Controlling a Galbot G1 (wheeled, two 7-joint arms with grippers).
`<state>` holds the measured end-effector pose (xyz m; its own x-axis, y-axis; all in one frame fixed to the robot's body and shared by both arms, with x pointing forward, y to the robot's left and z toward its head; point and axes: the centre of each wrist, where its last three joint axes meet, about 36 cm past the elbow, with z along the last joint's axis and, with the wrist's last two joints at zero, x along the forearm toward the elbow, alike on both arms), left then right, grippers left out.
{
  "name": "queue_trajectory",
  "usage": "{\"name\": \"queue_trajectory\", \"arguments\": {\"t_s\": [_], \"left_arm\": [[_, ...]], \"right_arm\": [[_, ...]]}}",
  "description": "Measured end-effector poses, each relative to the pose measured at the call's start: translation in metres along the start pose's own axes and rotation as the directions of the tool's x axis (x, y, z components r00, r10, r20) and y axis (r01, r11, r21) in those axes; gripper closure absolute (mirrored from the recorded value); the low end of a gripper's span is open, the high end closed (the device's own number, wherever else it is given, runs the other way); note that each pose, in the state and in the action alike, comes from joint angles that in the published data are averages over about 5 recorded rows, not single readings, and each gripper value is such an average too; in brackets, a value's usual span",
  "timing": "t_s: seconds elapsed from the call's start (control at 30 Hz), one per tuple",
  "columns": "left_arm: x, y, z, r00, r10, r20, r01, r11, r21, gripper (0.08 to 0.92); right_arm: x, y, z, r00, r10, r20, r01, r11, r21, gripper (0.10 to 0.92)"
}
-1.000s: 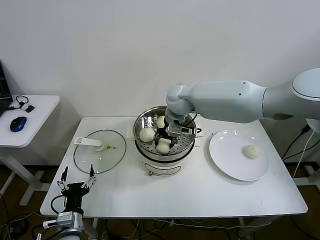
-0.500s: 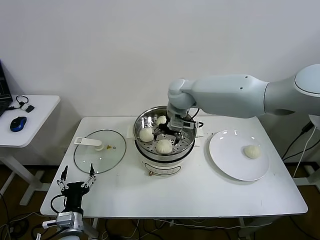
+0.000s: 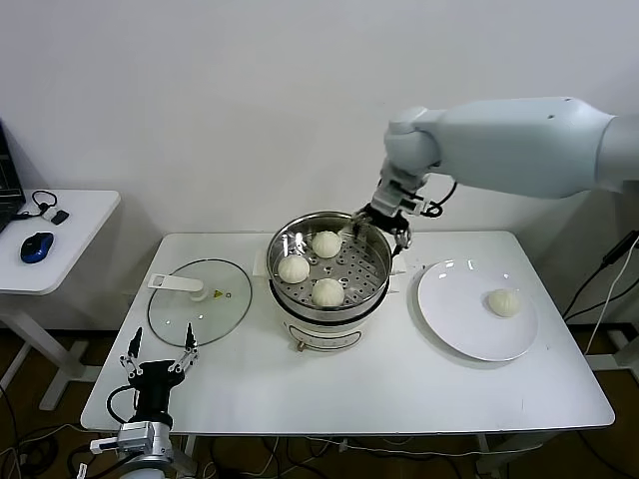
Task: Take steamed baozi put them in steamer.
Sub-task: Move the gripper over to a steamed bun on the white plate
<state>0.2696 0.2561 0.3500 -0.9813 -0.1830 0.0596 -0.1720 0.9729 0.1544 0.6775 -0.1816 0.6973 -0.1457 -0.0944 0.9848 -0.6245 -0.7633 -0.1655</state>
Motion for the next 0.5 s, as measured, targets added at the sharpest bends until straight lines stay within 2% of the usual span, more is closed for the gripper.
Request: {"name": "queue_trajectory", "arguments": {"t_s": [0.23,0.5], "left_arm": [[0.000,-0.001,0.002,1.0000,0.003,-0.005,-0.003,1.000,0.004,0.177],[0.001,0.000,0.004,1.0000,0.004,-0.006,-0.004,1.000,0.003,0.177]], "right_arm": [[0.002,0.057,0.050,1.000,-0.028,-0.006,0.025,0.950,-0.312,0.200],[-0.019,0.126,0.097,0.998,-0.064,-0.001,0.055,0.861,-0.506,0.200]]}}
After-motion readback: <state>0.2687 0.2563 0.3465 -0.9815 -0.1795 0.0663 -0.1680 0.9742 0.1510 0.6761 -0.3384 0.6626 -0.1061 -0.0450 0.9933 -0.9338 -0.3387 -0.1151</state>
